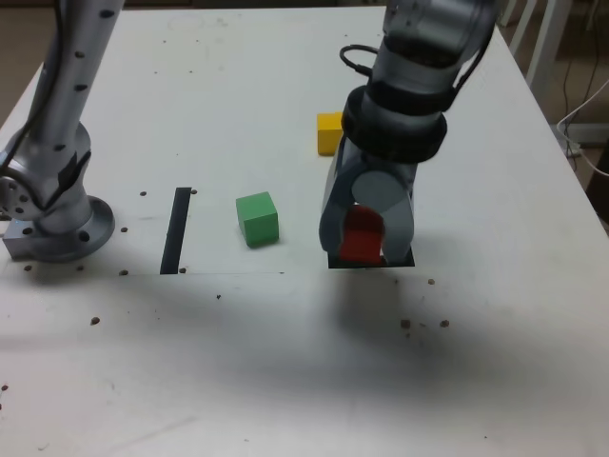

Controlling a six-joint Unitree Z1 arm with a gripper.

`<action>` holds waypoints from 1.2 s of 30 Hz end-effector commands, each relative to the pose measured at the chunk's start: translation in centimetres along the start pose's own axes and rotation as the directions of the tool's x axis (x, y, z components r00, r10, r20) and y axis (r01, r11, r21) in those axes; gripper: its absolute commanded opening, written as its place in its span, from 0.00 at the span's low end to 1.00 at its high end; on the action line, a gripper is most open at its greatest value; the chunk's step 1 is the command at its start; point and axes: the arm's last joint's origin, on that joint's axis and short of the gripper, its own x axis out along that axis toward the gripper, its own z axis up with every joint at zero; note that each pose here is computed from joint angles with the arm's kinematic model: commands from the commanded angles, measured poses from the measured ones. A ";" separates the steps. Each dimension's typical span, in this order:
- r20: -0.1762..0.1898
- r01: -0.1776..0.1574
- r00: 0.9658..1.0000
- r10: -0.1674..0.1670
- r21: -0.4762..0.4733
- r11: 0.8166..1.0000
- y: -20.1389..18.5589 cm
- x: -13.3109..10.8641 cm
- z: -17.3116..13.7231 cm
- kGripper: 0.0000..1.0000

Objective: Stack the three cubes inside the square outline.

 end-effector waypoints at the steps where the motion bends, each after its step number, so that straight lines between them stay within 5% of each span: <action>1: 0.011 0.013 1.000 -0.013 -0.009 1.000 0.8 0.0 -0.2 0.29; 36: 0.048 0.036 0.998 -0.034 -0.042 0.998 5.1 3.1 0.2 0.31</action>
